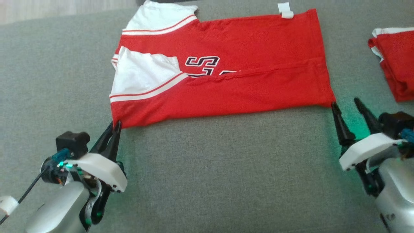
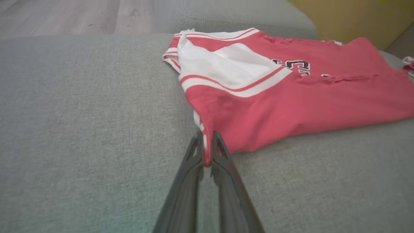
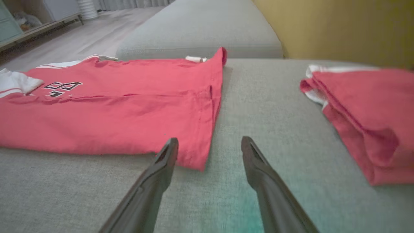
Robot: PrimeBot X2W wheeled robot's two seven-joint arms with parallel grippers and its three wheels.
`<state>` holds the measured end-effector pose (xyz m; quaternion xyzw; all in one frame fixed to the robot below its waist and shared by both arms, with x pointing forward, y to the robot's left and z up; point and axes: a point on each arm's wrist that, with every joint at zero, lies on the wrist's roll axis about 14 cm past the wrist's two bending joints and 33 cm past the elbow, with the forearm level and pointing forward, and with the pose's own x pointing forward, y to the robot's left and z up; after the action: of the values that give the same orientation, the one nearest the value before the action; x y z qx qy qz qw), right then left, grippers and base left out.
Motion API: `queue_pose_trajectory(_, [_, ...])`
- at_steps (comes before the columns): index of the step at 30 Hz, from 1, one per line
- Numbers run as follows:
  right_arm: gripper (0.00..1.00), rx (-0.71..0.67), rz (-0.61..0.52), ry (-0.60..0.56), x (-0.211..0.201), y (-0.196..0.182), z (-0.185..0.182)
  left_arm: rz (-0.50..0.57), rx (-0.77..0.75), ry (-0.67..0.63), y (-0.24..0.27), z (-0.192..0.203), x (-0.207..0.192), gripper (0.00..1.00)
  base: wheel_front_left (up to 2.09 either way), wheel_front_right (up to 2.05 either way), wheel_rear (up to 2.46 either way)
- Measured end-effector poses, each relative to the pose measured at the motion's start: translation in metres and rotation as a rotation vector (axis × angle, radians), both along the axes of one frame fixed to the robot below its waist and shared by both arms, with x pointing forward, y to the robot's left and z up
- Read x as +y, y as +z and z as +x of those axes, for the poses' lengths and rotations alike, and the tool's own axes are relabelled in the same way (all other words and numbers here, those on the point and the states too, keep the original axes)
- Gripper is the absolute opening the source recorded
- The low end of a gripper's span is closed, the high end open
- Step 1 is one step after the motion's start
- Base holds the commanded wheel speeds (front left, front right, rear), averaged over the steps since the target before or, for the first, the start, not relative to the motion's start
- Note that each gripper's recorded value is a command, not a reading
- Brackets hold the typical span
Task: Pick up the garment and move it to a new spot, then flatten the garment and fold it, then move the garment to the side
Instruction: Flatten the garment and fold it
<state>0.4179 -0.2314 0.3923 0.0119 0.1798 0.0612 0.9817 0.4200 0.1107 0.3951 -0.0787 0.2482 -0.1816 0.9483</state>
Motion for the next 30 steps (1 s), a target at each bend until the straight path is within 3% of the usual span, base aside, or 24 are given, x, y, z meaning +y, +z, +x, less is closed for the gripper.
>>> queue_pose_trajectory(6, [1.0,0.102,0.063,-0.061,-0.002,-0.016,-0.004,0.003,-0.011,0.01,0.004,-0.008,0.006,0.0,0.0,0.0,0.0])
queue_pose_trajectory(15, [1.0,0.201,0.085,-0.05,0.008,-0.023,0.017,0.015,-0.02,0.008,0.004,-0.007,0.009,0.0,0.0,0.0,0.0])
queue_pose_trajectory(16, [0.86,0.232,0.08,-0.048,0.009,-0.029,0.014,0.016,-0.023,0.008,0.005,-0.006,0.009,0.0,0.0,0.0,0.0])
queue_pose_trajectory(17, [0.48,0.256,0.075,-0.041,0.01,-0.033,0.012,0.019,-0.027,0.008,0.006,-0.005,0.01,0.0,0.0,0.0,0.0])
queue_pose_trajectory(18, [0.27,0.27,0.076,-0.035,0.012,-0.035,0.013,0.024,-0.033,0.006,0.007,-0.005,0.01,0.0,0.0,0.0,0.0])
queue_pose_trajectory(19, [0.0,0.285,0.074,-0.023,0.015,-0.036,0.014,0.026,-0.035,0.006,0.008,-0.005,0.011,0.0,0.0,0.0,0.0])
queue_pose_trajectory(30, [0.0,0.264,-0.008,0.063,-0.003,-0.017,-0.001,-0.007,-0.078,0.003,0.022,-0.028,0.007,0.0,0.0,0.0,0.0])
